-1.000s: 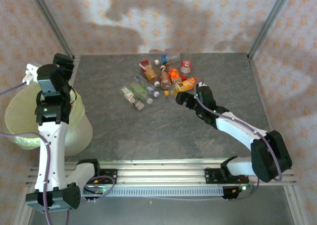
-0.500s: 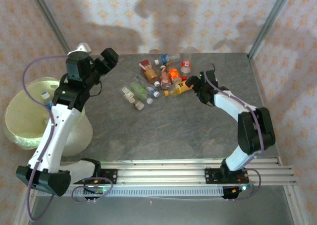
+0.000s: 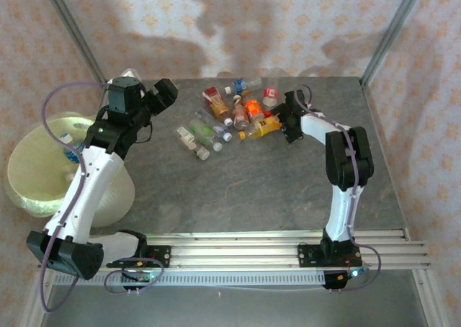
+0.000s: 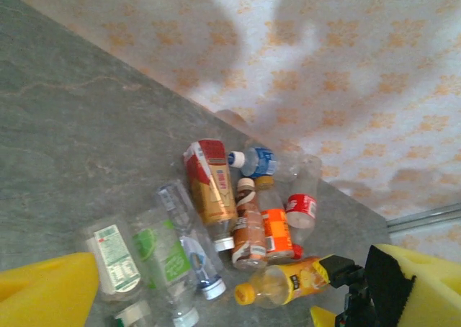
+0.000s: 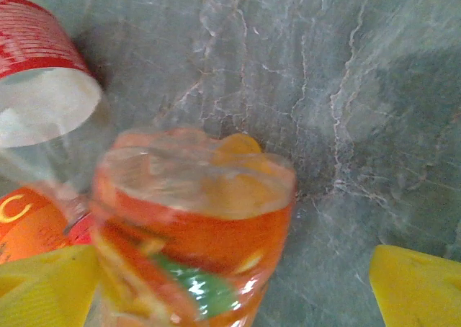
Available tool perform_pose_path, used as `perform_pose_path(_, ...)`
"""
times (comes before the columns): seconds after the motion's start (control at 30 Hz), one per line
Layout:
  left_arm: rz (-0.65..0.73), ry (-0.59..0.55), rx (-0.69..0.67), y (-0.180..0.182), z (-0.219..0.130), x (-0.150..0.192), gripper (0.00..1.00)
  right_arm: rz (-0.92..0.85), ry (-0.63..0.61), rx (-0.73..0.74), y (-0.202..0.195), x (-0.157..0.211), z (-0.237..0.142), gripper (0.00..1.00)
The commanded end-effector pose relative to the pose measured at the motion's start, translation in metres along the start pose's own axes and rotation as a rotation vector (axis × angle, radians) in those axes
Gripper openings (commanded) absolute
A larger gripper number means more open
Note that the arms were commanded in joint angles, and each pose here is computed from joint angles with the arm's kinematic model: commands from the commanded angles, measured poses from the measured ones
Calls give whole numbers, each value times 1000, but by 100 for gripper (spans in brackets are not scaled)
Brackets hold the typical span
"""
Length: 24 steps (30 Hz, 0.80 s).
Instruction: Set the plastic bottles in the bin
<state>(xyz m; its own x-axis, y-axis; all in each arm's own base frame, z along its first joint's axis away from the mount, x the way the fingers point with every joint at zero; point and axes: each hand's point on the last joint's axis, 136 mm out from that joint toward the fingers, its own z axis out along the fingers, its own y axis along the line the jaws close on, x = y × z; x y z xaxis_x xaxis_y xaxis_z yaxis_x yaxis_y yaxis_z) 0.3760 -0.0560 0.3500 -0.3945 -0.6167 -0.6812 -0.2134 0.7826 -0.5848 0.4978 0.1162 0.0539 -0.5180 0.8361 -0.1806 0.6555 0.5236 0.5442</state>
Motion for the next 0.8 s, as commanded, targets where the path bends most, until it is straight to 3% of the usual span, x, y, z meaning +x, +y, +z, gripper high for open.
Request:
perform_pose_path(0.0,47,-20,-52,13,-13,2,97,37,5,22,4,-3,7,97)
perform_pose_path(0.13,58,-15,-65,19,-13,6,98,-11,7,115,-12,-3,14,95)
perform_pose_path(0.23,63,1,-53,16,-11,9,98,-34,18,131,-17,0,12,88)
perform_pose_path(0.47,72,75,24,1,2,21,98,-58,-6,66,-22,3,-2,64)
perform_pose_path(0.57,65,127,72,-9,11,29,98,-75,-69,39,-26,-4,-19,62)
perform_pose_path(0.77,99,221,195,-40,25,53,100,-200,-181,-155,-12,-9,-65,58)
